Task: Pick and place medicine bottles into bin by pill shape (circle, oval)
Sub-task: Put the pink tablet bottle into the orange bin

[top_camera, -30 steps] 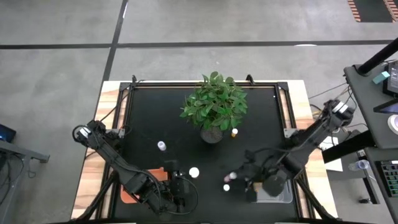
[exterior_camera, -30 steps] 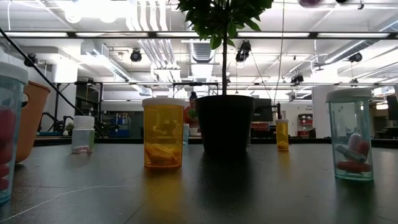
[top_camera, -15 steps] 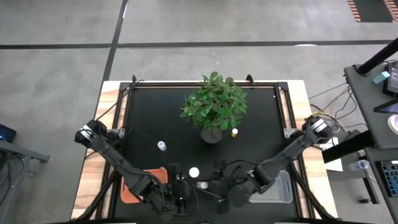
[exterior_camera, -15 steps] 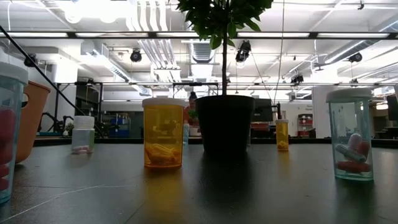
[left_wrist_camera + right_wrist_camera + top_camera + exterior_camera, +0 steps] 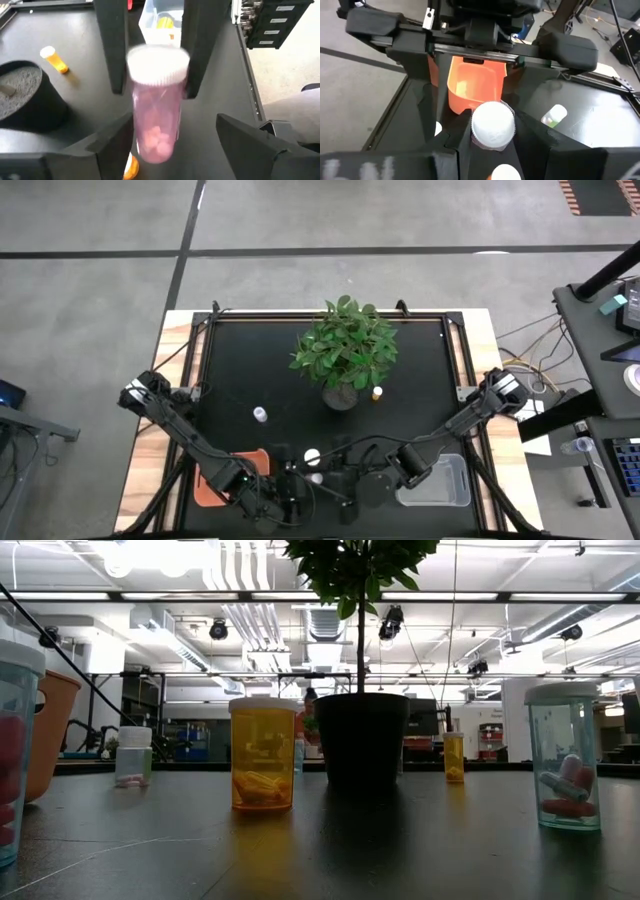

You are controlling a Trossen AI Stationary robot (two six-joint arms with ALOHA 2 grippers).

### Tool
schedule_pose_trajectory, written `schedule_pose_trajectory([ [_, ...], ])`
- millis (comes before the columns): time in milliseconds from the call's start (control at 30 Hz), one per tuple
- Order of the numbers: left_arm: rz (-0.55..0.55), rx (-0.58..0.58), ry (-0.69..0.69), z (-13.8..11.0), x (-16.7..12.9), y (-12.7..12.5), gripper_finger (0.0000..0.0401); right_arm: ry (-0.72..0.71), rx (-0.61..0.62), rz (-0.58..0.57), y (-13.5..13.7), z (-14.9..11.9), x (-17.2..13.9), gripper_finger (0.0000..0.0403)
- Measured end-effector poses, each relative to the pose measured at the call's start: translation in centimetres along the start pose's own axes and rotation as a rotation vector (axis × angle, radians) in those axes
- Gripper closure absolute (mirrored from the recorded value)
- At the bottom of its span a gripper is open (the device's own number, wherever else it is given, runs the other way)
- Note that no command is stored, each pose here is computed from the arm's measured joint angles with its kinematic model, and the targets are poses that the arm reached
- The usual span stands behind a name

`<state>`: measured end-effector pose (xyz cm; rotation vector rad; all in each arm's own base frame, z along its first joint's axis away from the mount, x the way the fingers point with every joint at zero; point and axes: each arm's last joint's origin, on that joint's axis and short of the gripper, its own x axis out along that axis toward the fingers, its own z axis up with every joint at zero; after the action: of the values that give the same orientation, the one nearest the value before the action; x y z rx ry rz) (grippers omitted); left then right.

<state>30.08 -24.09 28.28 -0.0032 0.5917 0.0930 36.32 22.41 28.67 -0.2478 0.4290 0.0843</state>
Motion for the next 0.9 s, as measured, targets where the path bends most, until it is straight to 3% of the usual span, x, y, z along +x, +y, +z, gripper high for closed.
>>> schedule_pose_trajectory([
  [367, 0.002, 0.006, -0.019, 0.41, -0.05, 0.22, 0.0244, -0.008, -0.006, 0.006, 0.07, -0.03, 0.19, 0.0285],
  [633, 0.004, 0.005, -0.020, 0.43, -0.03, 0.24, 0.0326, -0.010, 0.000, 0.006, 0.07, -0.01, 0.19, 0.0247],
  [900, -0.013, 0.006, 0.017, 0.45, -0.65, 0.62, 0.0312, 0.002, 0.003, -0.001, -0.39, 0.30, -0.63, 0.0198],
])
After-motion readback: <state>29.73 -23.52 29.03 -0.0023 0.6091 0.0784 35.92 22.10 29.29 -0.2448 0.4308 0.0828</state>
